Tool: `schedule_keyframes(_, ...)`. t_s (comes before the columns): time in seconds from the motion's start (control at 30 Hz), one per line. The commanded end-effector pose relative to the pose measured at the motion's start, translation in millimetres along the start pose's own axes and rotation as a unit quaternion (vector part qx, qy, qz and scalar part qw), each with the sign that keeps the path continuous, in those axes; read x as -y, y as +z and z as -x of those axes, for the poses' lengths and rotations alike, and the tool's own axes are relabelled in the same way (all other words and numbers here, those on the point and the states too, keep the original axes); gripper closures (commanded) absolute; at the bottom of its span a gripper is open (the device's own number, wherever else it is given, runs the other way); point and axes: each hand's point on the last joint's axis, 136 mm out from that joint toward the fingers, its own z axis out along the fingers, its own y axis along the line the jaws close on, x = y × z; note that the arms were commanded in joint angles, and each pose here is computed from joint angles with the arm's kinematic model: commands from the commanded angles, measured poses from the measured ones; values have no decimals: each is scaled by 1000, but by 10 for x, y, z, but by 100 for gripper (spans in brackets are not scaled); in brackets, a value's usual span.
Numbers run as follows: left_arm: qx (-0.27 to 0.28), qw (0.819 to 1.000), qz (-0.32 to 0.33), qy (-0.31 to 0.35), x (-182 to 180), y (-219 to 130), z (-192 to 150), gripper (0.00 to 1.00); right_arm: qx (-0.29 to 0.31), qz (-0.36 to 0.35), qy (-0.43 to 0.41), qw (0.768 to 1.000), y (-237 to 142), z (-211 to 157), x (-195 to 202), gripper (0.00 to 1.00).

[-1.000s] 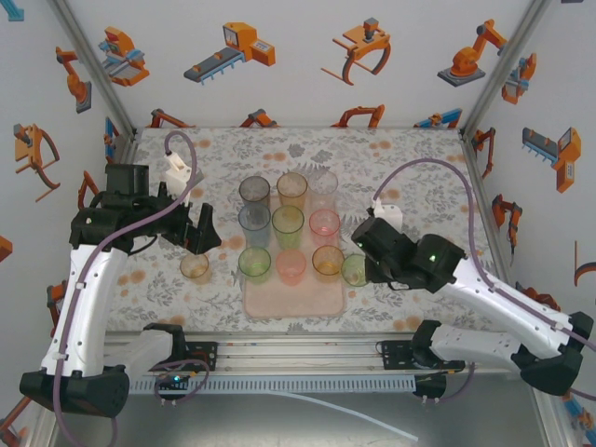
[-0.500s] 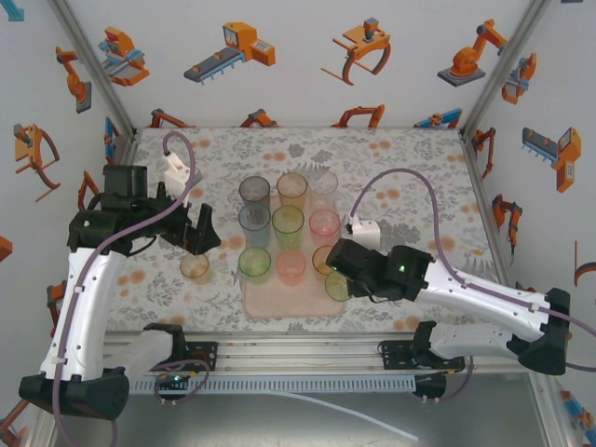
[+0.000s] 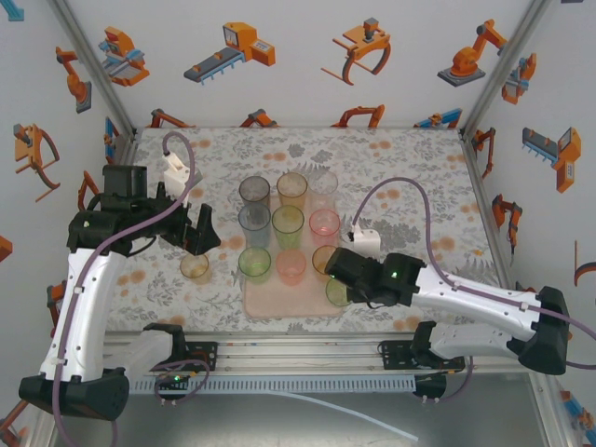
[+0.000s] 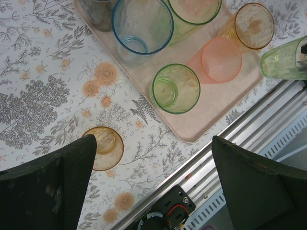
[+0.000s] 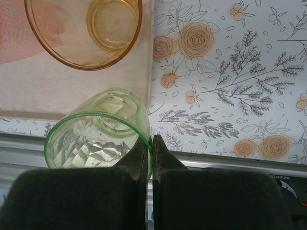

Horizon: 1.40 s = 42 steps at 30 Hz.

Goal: Place the glasses into the tray

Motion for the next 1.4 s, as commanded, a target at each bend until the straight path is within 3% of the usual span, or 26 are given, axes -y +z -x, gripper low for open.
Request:
schedule_keyframes(0.0,12,1000,-3,4,53,-72,53,3,11,9,23,1000,46,20,-60,99)
schedule_keyframes(1.37,14,1000,-6,5,88,-81,-3,3,-30,-29,2,999,475,-195,-168,98)
